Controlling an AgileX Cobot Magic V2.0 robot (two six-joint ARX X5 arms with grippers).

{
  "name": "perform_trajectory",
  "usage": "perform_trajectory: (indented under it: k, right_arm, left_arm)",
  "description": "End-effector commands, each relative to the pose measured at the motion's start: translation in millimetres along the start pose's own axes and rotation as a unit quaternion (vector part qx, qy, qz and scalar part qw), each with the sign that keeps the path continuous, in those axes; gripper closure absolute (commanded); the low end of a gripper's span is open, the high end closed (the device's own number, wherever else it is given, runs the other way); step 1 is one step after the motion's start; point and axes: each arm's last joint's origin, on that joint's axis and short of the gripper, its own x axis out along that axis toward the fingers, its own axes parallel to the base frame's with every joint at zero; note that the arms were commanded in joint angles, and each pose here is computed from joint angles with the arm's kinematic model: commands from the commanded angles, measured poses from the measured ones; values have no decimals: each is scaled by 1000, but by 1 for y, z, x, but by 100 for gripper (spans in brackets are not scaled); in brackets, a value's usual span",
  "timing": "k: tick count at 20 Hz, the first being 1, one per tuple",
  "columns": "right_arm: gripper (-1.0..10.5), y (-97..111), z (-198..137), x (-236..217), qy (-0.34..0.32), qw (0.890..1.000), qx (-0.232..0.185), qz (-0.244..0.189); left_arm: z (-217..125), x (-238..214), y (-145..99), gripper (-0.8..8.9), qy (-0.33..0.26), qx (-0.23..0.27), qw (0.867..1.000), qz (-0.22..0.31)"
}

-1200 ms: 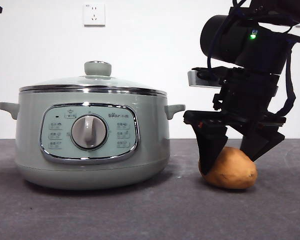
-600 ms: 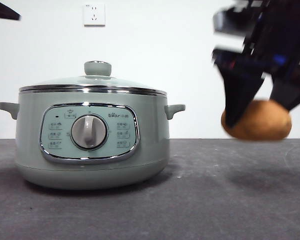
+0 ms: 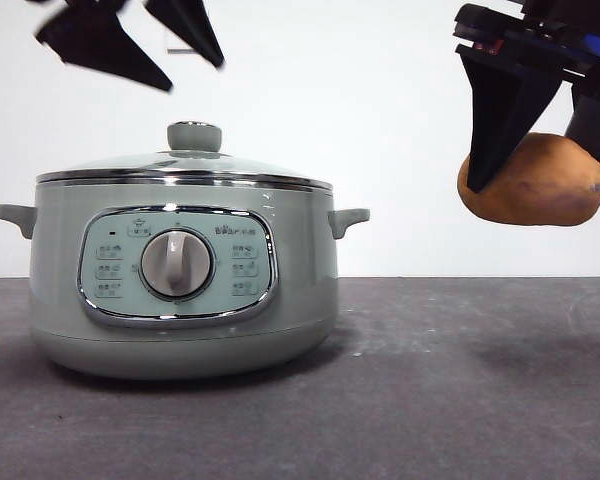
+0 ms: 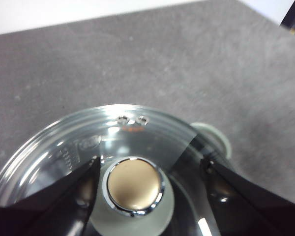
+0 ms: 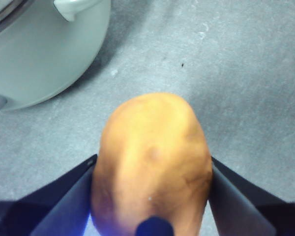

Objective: Pick up the potato,open the lid,put the potato in the pot,close the lid

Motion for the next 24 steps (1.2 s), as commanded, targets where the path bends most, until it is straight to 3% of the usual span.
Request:
perform_trajectory:
  k: [1,10,14,18,24]
  right_arm:
    - [954,0,1,0,-2,1000,14,-1]
    - [954,0,1,0,-2,1000,14,-1]
    - [954,0,1,0,-2,1000,14,-1]
    - [954,0,1,0,-3,1000,14,-1]
    - [954,1,7,-5,-39,999,15,9]
  left_arm:
    - [-5,14,1,468,16,13,1000,7]
    - [-17,35,5,481,59,9,998,18]
    - [-17,35,5,831,58,12,998,18]
    - [-13,35,5,822,42,16,999,18]
    - [7,-1,1,822,-37,32,998,40]
